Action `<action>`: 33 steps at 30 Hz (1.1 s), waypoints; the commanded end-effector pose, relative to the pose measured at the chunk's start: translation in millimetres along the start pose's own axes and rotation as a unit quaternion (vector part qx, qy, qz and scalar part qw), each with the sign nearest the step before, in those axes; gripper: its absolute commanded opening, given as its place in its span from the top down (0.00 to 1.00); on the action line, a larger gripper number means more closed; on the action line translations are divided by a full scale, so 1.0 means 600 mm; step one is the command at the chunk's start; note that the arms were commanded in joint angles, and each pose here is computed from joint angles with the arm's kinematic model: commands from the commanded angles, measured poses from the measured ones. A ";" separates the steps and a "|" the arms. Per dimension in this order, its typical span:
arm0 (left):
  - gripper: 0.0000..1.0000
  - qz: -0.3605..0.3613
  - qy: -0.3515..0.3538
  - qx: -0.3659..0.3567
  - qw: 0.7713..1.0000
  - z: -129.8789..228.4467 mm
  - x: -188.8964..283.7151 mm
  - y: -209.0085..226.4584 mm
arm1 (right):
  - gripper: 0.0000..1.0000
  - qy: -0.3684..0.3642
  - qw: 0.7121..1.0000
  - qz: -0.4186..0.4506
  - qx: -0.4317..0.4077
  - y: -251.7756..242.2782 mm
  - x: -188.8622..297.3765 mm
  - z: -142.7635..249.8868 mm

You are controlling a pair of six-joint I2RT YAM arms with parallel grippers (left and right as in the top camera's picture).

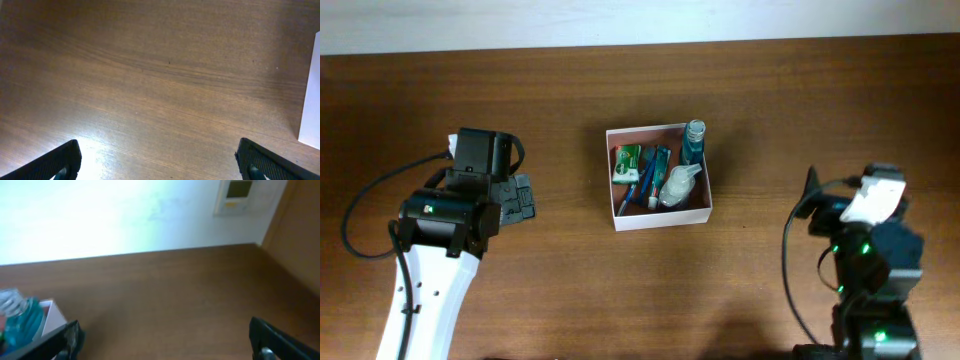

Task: Pack container

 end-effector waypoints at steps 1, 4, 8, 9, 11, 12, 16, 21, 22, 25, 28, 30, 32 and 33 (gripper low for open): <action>0.01 -0.007 0.002 0.007 1.000 0.000 -0.002 0.004 | 0.02 -0.030 0.999 -0.026 -0.005 0.003 0.018 0.027; 0.01 -0.007 0.002 0.007 1.000 0.000 -0.002 0.004 | 0.02 -0.054 0.998 -0.030 -0.017 -0.001 0.036 0.041; 0.00 -0.007 0.002 0.007 1.000 0.000 -0.002 0.004 | 0.02 -0.083 0.996 -0.036 -0.019 -0.005 0.054 0.053; 0.01 -0.007 0.002 0.007 1.000 0.000 -0.002 0.004 | 0.02 -0.088 0.995 -0.036 -0.019 -0.006 0.057 0.055; 0.01 -0.007 0.002 0.007 1.000 0.000 -0.002 0.004 | 0.02 -0.096 0.994 -0.038 -0.020 -0.007 0.061 0.060; 0.01 -0.007 0.002 0.007 1.000 0.000 -0.002 0.004 | 0.02 -0.100 0.994 -0.039 -0.020 -0.007 0.063 0.062; 0.01 -0.007 0.002 0.006 1.000 0.000 -0.002 0.004 | 0.02 -0.117 0.992 -0.042 -0.022 -0.009 0.070 0.069; 0.01 -0.007 0.002 0.007 1.000 0.000 -0.002 0.004 | 0.02 -0.119 0.992 -0.047 -0.021 -0.010 0.067 0.087; 0.01 -0.007 0.002 0.007 1.000 0.000 -0.002 0.004 | 0.02 -0.115 0.992 -0.047 -0.021 -0.010 0.064 0.093; 0.01 -0.007 0.002 0.007 1.000 0.000 -0.002 0.004 | 0.02 -0.101 0.993 -0.049 -0.020 -0.010 0.056 0.112; 0.01 -0.007 0.002 0.007 1.000 0.000 -0.002 0.004 | 0.02 -0.088 0.995 -0.049 -0.019 -0.011 0.048 0.130; 0.01 -0.007 0.002 0.007 1.000 0.000 -0.002 0.004 | 0.02 -0.080 0.995 -0.047 -0.018 -0.013 0.043 0.141; 0.01 -0.007 0.002 0.007 1.000 0.000 -0.002 0.004 | 0.02 -0.071 0.996 -0.045 -0.017 -0.015 0.037 0.155; 0.01 -0.007 0.001 0.007 1.000 0.000 -0.002 0.004 | 0.02 -0.068 0.997 -0.045 -0.017 -0.016 0.035 0.160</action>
Point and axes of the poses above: each gripper's point midway between its finger pads, its own x axis back along the fingers, its own y axis along the line the jaws close on, z = x × y, the point moved 2 cm from there along x, back along the fingers, and after that the axes turned 9 degrees about -x, right-handed, at the moved point
